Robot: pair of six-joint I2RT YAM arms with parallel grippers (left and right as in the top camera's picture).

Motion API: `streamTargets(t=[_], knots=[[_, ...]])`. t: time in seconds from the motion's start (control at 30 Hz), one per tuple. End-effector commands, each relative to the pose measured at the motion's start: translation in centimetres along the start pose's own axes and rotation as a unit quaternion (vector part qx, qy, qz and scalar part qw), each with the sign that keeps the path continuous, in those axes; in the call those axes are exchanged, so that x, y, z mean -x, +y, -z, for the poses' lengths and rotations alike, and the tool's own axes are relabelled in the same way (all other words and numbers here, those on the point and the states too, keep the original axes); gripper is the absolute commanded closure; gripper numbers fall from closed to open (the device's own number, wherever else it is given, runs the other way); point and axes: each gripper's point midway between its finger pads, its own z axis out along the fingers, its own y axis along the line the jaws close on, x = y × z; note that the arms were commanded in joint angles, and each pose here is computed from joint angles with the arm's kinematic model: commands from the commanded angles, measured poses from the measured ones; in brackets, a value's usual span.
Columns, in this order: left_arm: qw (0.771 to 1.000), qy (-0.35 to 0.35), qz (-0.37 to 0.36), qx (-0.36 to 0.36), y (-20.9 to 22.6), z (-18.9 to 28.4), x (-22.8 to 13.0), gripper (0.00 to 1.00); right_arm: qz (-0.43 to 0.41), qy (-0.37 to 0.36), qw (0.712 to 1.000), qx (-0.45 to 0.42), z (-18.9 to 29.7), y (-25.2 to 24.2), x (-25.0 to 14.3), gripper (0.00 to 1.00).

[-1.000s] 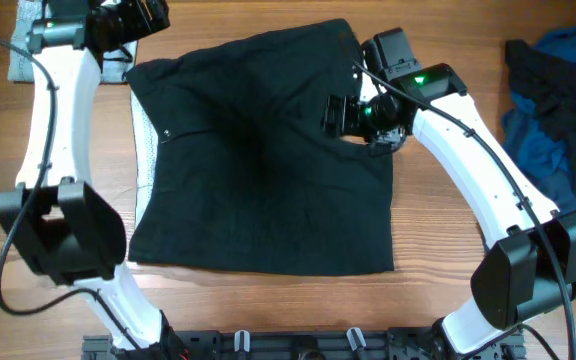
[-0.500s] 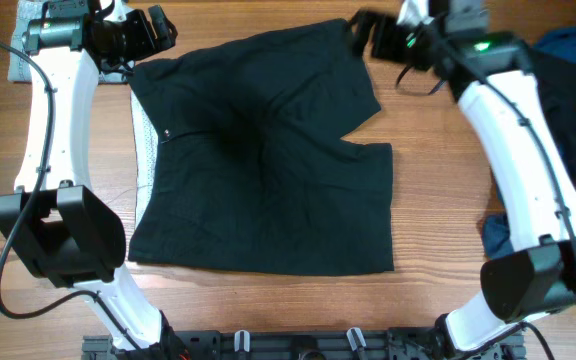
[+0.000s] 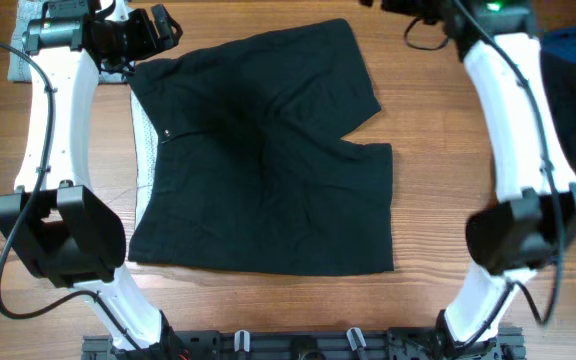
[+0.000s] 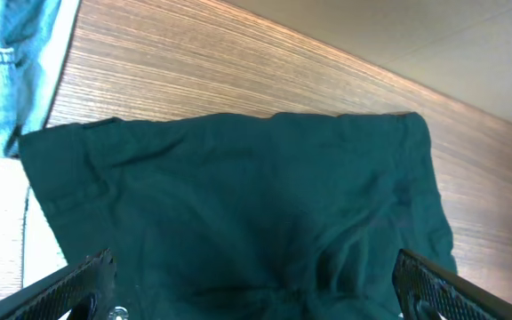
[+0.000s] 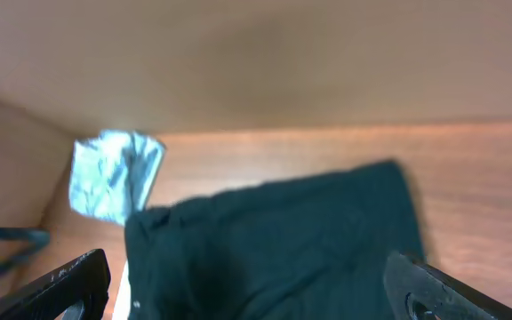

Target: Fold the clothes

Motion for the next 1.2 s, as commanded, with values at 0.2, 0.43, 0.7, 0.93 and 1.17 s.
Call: streamTargets(t=[0.2, 0.43, 0.7, 0.93, 1.17], knots=[[1.000, -0.005, 0.014, 0.018, 0.8, 0.0, 0.1, 0.00, -0.054, 0.041, 0.998, -0.015, -8.1, -4.8, -3.3, 0.00], [0.999, 0.018, 0.023, 0.039, 2.2, -1.4, -1.4, 0.65, -0.022, 0.036, 0.998, 0.046, -11.4, -5.9, -3.9, 0.01], [0.993, 0.078, 0.064, 0.055, 4.3, -4.7, -4.9, 0.37, -0.145, 0.015, 0.989, 0.031, -11.8, -13.6, -3.2, 0.01], [0.991, 0.081, 0.086, 0.058, 4.6, -5.4, -5.1, 0.09, -0.153, -0.024, 0.984, 0.091, -11.6, -10.8, -0.1, 0.04], [0.993, 0.063, 0.079, 0.052, 4.4, -5.6, -4.2, 0.00, -0.131, 0.005, 0.991, 0.023, -13.4, -11.7, -2.7, 0.02]])
